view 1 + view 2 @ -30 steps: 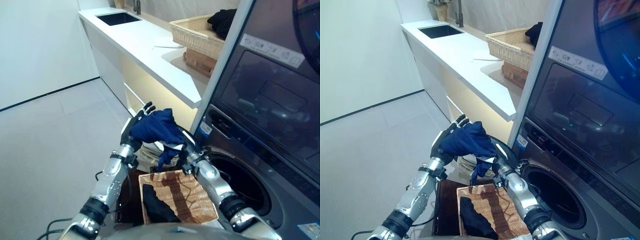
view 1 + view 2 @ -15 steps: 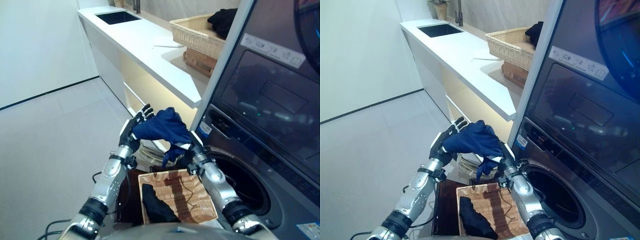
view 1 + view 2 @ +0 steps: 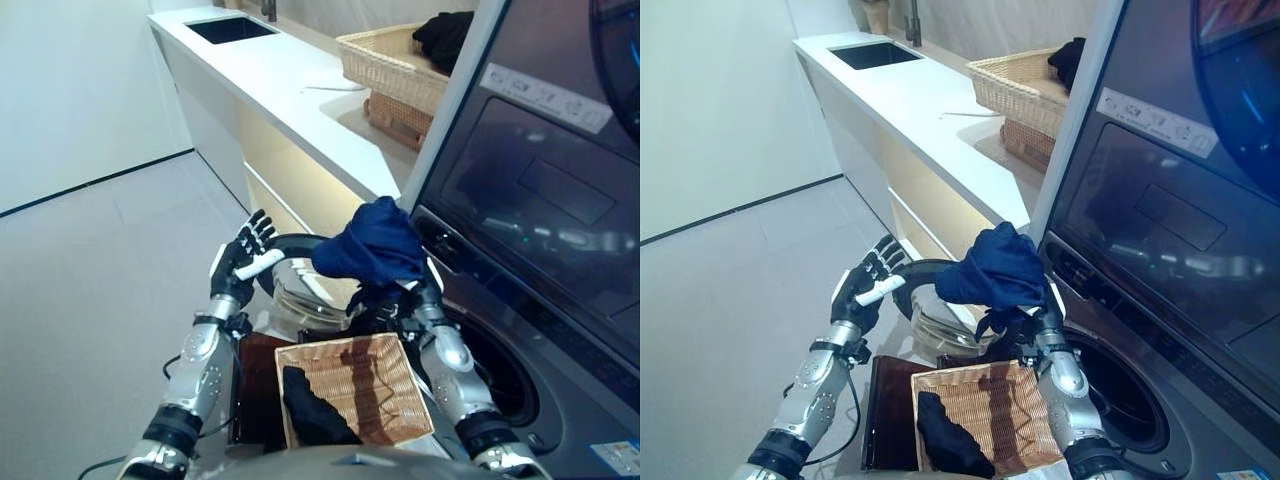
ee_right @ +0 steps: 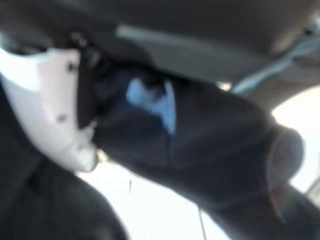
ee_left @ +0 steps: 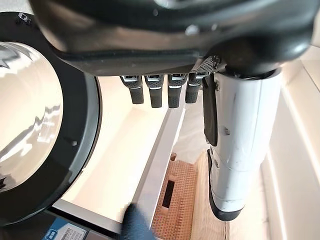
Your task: Pick up the clothes and place them into the washing machine
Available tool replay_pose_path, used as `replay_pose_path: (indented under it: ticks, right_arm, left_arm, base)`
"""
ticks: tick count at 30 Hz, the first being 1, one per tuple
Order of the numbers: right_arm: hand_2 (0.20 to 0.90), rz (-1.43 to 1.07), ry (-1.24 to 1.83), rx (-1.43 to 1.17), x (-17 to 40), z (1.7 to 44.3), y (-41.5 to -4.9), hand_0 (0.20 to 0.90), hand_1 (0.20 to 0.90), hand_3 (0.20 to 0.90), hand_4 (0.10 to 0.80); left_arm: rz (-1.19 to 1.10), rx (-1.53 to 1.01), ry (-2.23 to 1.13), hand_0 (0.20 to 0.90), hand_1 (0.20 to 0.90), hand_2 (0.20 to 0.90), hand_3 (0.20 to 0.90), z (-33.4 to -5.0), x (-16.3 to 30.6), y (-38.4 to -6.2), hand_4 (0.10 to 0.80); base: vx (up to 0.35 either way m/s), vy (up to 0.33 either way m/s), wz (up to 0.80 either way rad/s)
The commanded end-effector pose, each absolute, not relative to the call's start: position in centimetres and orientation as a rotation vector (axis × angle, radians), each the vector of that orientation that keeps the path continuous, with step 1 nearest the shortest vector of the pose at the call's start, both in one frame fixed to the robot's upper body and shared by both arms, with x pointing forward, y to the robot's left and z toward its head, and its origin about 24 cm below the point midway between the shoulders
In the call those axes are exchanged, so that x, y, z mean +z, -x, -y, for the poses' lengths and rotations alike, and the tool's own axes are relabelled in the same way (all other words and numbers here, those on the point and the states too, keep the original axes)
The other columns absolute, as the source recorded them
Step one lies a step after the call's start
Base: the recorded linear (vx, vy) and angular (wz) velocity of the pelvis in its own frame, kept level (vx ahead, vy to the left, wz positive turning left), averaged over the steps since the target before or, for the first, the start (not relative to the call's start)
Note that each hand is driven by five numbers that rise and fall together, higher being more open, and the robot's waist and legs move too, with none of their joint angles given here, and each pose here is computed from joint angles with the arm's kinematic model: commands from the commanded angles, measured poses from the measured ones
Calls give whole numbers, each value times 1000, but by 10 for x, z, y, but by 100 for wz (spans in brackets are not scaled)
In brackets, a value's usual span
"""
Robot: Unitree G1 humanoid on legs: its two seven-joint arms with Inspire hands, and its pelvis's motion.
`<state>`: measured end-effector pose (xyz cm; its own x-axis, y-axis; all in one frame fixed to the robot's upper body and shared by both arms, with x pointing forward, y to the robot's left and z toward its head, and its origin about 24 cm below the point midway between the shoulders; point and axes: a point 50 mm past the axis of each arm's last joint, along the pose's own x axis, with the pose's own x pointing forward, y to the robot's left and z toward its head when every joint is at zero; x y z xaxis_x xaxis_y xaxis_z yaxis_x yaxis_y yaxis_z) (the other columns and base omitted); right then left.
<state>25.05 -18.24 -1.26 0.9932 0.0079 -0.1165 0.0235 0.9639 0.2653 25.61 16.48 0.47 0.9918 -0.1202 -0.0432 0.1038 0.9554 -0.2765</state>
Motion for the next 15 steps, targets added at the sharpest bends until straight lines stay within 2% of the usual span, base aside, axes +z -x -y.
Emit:
replay_pose_path:
  ticks: [1,6,15]
  right_arm:
    - [200,266,-336,-35,53,191,-270,200,200,200,300]
    - [200,259,-325,-54,51,195,-267,200,200,200,300]
    - [200,179,-116,-78,35,208,-251,200,200,200,300]
  left_arm:
    - [156,-108,260,900,900,900,900,-169,39,-280,800]
    - [151,-73,257,900,900,900,900,-175,37,-278,800]
    - [163,54,243,900,900,900,900,-196,34,-271,800]
  base:
    - [0,0,0]
    - [5,0,-2]
    - [0,0,0]
